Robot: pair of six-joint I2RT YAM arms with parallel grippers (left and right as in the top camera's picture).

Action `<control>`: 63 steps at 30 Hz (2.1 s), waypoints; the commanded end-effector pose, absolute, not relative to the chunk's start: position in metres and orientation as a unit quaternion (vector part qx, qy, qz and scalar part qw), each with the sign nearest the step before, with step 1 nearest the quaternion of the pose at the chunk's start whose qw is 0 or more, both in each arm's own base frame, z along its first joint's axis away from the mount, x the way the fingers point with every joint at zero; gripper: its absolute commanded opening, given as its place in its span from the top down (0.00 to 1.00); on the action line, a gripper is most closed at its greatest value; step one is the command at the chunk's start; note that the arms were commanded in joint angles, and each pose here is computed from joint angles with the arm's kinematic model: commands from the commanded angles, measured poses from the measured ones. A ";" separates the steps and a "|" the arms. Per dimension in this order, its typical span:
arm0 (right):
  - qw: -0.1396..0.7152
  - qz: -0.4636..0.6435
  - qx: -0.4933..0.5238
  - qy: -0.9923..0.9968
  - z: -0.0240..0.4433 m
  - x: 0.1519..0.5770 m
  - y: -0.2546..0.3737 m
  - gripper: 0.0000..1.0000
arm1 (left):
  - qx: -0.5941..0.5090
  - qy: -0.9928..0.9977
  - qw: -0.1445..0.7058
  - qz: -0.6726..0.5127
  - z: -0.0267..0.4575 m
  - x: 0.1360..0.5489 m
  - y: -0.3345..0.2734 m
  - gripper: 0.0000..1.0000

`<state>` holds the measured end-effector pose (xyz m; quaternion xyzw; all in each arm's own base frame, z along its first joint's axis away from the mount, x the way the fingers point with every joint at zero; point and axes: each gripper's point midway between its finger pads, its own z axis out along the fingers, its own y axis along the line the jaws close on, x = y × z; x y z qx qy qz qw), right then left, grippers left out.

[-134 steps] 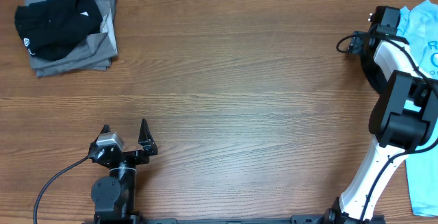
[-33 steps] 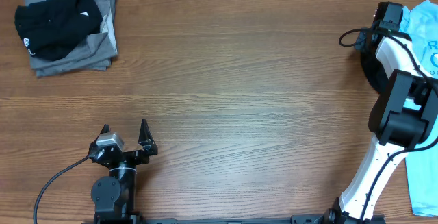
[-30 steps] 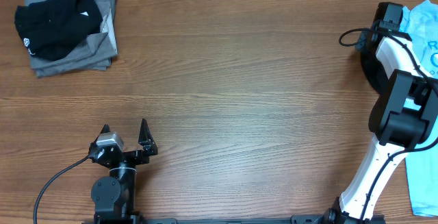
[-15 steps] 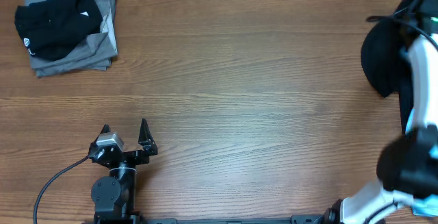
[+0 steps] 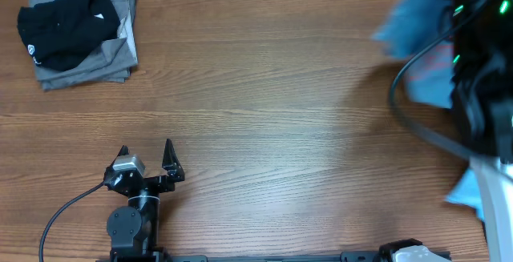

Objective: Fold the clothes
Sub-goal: 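Grasp the light-blue T-shirt with the right gripper and lift it, then drag the T-shirt leftward and lay it on the table center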

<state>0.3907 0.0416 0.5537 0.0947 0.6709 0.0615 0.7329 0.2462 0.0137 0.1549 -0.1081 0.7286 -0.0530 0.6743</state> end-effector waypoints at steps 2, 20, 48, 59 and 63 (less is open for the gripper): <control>0.706 0.176 0.018 0.686 0.544 0.389 0.136 0.96 | -0.102 0.727 0.677 -0.042 0.156 0.246 0.015 0.00; 0.498 0.349 -0.164 0.777 0.400 0.378 0.367 0.96 | -0.102 0.727 0.677 -0.042 0.156 0.246 0.015 0.00; 0.249 0.348 -0.225 0.875 0.284 0.321 0.363 0.07 | -0.102 0.727 0.677 -0.042 0.156 0.246 0.015 0.00; 0.207 0.293 -0.095 0.929 0.274 0.354 0.244 0.00 | -0.102 0.727 0.677 -0.042 0.156 0.246 0.015 0.00; 0.176 0.258 -0.053 0.948 0.258 0.354 0.211 0.00 | -0.102 0.727 0.677 -0.042 0.156 0.246 0.015 0.00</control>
